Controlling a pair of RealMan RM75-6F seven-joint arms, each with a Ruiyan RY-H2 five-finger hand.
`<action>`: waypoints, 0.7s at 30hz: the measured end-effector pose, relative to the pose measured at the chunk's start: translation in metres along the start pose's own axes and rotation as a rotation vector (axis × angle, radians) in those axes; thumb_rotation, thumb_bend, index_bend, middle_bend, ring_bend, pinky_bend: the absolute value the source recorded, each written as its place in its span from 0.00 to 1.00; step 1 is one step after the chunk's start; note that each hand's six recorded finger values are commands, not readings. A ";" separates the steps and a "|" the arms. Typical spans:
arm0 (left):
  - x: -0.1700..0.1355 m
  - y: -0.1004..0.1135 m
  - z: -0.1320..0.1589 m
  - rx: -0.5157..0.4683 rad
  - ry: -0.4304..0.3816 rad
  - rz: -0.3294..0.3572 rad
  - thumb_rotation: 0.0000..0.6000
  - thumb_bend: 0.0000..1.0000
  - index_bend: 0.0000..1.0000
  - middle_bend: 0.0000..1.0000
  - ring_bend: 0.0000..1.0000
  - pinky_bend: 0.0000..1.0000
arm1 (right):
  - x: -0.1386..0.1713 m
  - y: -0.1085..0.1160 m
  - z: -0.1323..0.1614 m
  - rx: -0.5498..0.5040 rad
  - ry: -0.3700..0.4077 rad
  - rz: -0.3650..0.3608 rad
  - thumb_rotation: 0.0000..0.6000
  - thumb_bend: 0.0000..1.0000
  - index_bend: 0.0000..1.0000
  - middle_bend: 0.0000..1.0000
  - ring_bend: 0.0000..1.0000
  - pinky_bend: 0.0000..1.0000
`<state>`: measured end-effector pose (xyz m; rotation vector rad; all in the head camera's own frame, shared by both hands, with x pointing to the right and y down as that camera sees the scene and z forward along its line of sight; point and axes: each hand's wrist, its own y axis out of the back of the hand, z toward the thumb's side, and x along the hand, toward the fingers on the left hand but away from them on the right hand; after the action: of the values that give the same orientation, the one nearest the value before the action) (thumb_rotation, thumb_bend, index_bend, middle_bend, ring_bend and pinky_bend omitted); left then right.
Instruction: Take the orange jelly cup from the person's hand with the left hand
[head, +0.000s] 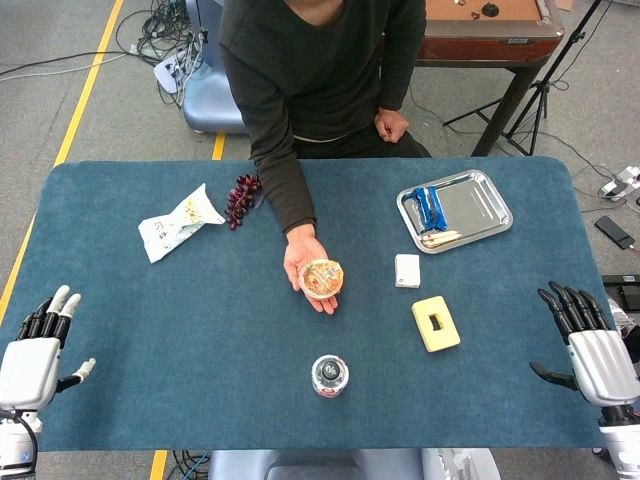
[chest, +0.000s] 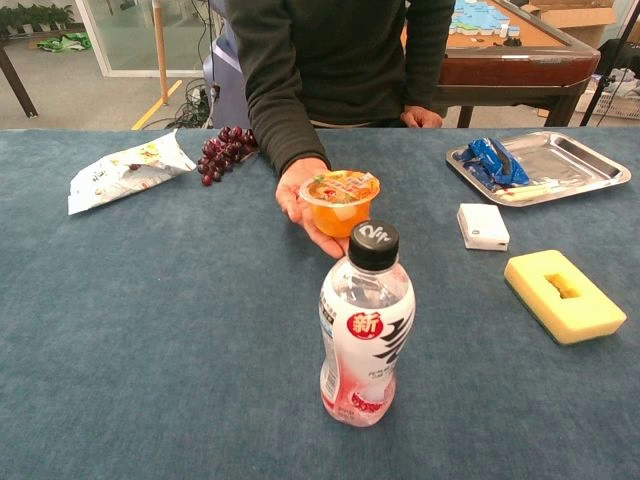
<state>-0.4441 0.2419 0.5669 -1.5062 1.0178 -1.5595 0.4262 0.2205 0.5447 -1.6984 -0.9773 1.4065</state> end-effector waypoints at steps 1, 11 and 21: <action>0.000 0.000 0.000 -0.001 0.001 0.000 1.00 0.19 0.00 0.00 0.02 0.11 | 0.000 0.000 0.000 0.000 0.001 0.000 1.00 0.06 0.00 0.01 0.00 0.06; 0.001 0.001 0.004 -0.003 -0.019 0.003 1.00 0.19 0.00 0.00 0.02 0.11 | -0.001 0.005 0.005 0.002 0.024 -0.020 1.00 0.06 0.00 0.01 0.00 0.06; 0.019 0.009 0.027 -0.034 -0.148 0.003 1.00 0.19 0.00 0.00 0.02 0.10 | -0.008 0.015 0.021 0.007 0.099 -0.039 1.00 0.06 0.00 0.01 0.00 0.06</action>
<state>-0.4182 0.2194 0.5666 -1.6172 0.9658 -1.4127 0.4060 0.2073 0.5317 -1.7177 -0.9451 1.2865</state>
